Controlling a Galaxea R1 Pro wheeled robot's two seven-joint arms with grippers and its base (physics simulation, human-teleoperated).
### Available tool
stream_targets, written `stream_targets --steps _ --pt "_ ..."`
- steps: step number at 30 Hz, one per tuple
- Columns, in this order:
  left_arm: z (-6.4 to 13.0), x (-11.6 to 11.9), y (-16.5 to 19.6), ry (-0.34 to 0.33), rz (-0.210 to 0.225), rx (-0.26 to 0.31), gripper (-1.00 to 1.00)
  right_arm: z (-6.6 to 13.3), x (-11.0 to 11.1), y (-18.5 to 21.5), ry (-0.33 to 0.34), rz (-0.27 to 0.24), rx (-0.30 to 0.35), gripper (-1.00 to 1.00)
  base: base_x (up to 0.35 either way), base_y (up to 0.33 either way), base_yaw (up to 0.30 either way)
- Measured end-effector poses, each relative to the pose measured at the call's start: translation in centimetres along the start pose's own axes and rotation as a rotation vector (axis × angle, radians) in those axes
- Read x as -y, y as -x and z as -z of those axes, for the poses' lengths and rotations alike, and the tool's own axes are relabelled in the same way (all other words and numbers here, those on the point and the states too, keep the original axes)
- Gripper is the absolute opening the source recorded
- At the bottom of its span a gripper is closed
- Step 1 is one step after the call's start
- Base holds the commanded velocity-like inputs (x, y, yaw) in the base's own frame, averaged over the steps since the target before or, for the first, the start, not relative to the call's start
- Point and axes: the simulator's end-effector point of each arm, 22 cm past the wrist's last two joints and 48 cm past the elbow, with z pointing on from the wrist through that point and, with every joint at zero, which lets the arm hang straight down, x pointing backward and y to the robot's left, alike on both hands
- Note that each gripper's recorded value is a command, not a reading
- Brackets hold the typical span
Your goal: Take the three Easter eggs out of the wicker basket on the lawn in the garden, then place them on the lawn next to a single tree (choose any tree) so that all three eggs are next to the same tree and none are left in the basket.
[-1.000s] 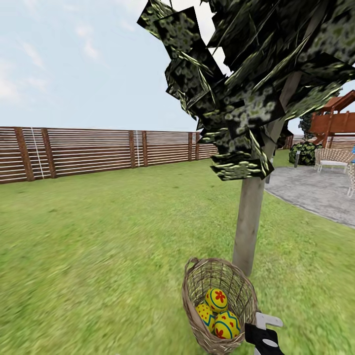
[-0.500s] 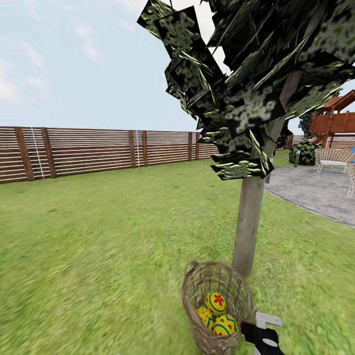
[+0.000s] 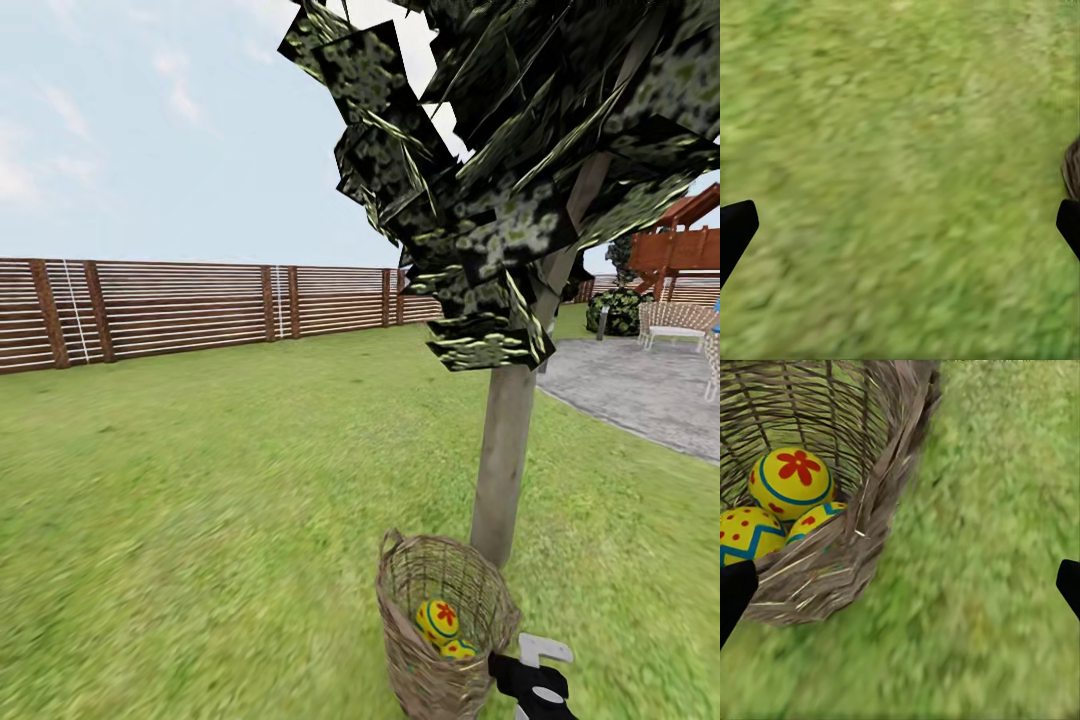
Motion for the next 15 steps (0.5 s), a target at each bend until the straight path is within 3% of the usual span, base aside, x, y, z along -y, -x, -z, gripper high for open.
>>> stream_targets --steps 5,15 --pt "0.6 0.1 0.9 0.004 0.001 0.001 1.00 0.5 0.0 1.0 0.000 0.000 0.000 1.00 -0.026 0.000 0.000" --pt "1.8 0.7 2.5 0.005 0.001 0.000 1.00 1.5 0.0 2.9 0.000 -0.001 0.003 1.00 -0.308 0.000 0.000"
